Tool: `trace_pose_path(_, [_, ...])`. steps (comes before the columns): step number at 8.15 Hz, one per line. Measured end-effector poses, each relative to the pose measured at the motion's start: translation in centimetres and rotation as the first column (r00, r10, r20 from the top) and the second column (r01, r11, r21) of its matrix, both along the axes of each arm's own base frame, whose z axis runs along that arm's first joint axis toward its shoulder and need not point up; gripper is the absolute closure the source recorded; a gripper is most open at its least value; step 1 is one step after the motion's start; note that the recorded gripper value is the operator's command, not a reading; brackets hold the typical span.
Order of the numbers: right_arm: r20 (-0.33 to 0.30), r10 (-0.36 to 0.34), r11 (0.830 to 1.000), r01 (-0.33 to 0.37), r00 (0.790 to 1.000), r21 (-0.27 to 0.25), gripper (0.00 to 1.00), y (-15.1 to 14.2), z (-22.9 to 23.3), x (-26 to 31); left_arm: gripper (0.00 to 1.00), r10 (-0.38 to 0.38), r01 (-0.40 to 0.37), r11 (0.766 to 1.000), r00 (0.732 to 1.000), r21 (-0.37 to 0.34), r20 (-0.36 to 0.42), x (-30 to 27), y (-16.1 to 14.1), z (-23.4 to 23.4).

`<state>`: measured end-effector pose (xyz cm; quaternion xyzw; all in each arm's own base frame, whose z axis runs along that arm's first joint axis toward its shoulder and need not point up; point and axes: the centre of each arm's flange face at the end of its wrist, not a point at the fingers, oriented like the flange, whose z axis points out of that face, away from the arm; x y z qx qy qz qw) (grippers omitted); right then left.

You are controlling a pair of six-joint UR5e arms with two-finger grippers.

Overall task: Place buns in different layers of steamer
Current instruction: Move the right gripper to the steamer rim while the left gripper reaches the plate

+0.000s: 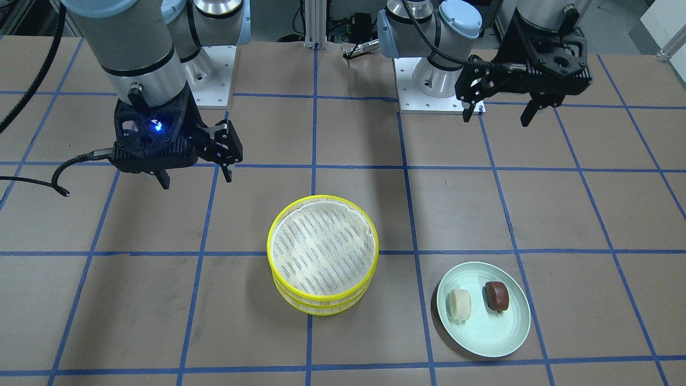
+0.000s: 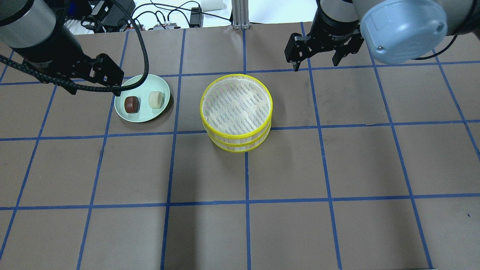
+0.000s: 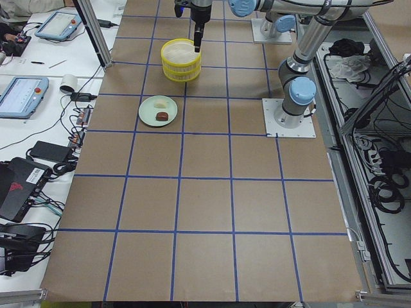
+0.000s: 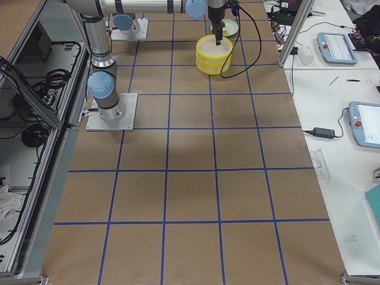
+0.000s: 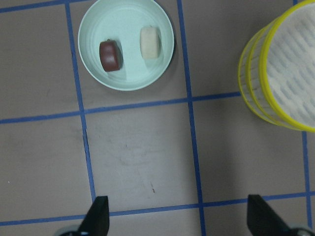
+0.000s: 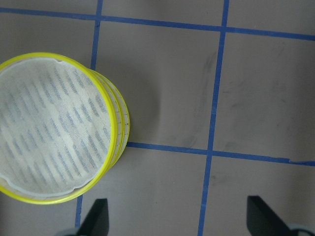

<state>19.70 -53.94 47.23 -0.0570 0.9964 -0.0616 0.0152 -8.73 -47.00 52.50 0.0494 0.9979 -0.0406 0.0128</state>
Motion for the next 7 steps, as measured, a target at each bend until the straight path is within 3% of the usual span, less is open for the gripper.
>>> trace_pose_path(4, [0.027, -0.085, 0.996, 0.085, 0.996, -0.014, 0.0, -4.2, -6.5, 3.7, 0.0, 0.045, -0.045, 0.997, 0.999, -0.061, -0.013, 6.9, -9.1, -7.5])
trace_pose_path(7, [0.058, -0.141, 0.99, 0.141, 0.988, 0.013, 0.0, -5.9, -13.2, 8.6, 0.0, 0.051, -0.06, 0.993, 0.994, -0.099, -0.093, 7.5, -14.3, -13.7])
